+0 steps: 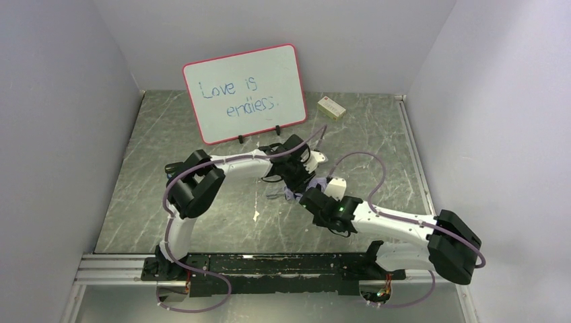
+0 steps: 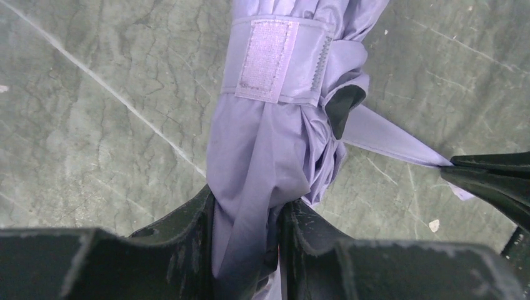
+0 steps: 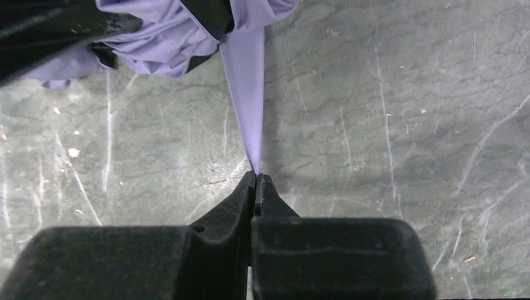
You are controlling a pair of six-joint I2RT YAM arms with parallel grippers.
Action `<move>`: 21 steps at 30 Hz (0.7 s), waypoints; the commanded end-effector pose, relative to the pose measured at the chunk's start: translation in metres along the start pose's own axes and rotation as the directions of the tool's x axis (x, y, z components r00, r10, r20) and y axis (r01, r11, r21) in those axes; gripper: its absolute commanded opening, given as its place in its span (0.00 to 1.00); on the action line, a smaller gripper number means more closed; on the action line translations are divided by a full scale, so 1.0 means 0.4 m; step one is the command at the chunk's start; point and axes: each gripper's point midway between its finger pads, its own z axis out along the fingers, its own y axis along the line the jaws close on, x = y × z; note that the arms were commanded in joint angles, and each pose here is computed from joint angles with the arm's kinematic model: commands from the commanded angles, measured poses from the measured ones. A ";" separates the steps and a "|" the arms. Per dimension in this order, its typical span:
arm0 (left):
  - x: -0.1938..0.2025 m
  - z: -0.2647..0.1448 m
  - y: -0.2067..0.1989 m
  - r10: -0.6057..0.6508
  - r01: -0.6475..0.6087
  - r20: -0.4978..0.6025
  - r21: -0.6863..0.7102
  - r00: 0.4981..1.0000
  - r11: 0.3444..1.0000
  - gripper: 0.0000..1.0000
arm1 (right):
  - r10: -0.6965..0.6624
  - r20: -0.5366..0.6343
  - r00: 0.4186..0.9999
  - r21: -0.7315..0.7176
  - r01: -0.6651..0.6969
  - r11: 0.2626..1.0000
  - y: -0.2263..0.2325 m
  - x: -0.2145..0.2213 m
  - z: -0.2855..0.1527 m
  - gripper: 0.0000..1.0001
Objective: Put away the umbrella
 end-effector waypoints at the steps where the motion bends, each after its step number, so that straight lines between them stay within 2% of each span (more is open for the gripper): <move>1: 0.196 0.004 0.173 -0.057 -0.024 -0.211 -0.365 0.976 0.931 0.05 | -0.008 -0.070 0.998 0.022 0.010 1.000 -0.031 0.051 -0.025 0.00; 5: 0.223 -0.004 0.151 -0.071 -0.021 -0.214 -0.398 0.974 0.917 0.05 | 0.068 0.004 0.998 0.035 -0.068 0.997 -0.043 0.030 -0.003 0.00; 11: 0.266 -0.011 0.130 -0.099 -0.006 -0.211 -0.446 0.972 0.895 0.05 | 0.139 0.019 0.990 0.003 -0.139 0.990 -0.069 0.037 -0.007 0.01; 15: 0.280 0.004 0.107 -0.082 -0.026 -0.230 -0.429 0.970 0.903 0.05 | 0.239 0.024 0.971 -0.088 -0.236 0.968 -0.057 0.031 -0.028 0.19; 18: 0.290 0.011 0.102 -0.090 -0.017 -0.227 -0.429 0.970 0.903 0.05 | 0.335 -0.015 0.942 -0.210 -0.330 0.920 -0.010 0.025 -0.051 0.35; 21: 0.298 0.012 0.102 -0.101 -0.009 -0.229 -0.437 0.968 0.899 0.05 | 0.440 -0.037 0.897 -0.228 -0.436 0.870 -0.009 0.022 -0.059 0.44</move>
